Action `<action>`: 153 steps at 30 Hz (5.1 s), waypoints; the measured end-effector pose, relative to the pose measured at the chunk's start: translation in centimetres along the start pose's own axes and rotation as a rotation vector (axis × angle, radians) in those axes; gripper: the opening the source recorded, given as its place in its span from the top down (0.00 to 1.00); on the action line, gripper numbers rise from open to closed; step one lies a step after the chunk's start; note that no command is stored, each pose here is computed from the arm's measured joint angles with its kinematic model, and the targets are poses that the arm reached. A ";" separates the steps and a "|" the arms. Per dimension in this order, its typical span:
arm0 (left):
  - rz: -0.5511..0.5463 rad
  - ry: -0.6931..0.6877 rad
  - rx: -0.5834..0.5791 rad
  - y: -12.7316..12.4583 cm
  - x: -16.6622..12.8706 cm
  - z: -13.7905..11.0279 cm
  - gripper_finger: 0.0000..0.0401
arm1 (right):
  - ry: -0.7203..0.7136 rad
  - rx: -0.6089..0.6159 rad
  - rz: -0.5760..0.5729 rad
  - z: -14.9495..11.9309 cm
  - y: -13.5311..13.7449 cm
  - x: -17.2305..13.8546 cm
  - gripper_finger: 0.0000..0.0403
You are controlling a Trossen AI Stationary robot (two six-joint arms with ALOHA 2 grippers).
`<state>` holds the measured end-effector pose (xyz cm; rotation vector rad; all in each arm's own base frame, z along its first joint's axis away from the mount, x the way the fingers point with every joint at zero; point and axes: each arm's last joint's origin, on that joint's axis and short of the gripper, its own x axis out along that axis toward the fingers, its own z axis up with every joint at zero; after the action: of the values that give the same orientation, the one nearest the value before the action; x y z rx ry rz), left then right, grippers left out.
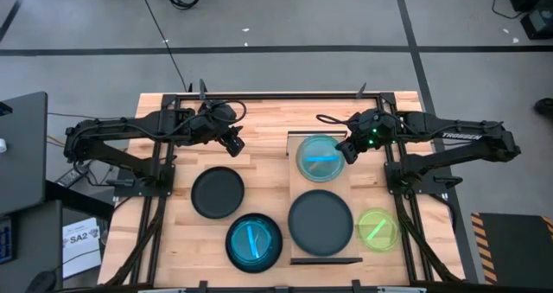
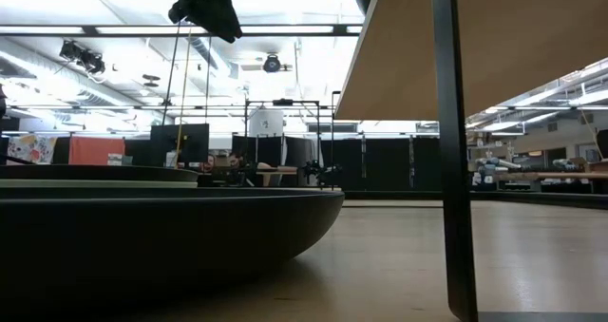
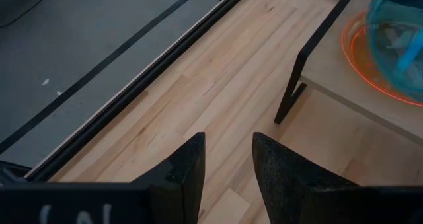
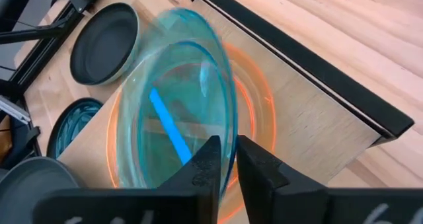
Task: Place and stack plates onto a shelf
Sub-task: Put the top blue plate on top of the orange plate on the shelf, then put the top black plate on top of the black plate on the shelf
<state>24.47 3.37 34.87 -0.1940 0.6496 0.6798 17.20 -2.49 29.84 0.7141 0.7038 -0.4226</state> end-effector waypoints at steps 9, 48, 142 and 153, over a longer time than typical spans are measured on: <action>0.000 0.000 0.000 0.0 0.0 0.0 0.67 | 0.000 -0.008 0.000 0.0 0.0 0.0 0.75; 0.001 0.003 0.003 0.0 0.0 0.0 0.67 | -0.026 -0.053 -0.033 0.1 -0.1 0.0 0.52; -0.227 0.580 0.210 2.5 8.6 -17.3 0.67 | -0.024 -0.114 -0.033 0.1 -0.1 0.0 0.52; -0.225 0.582 0.211 2.6 8.6 -17.3 0.73 | -0.024 -0.113 -0.033 0.1 -0.1 0.0 0.52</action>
<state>19.37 3.41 16.10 -0.2675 1.2301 0.3273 17.18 -2.61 29.84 0.5902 0.7116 -0.4177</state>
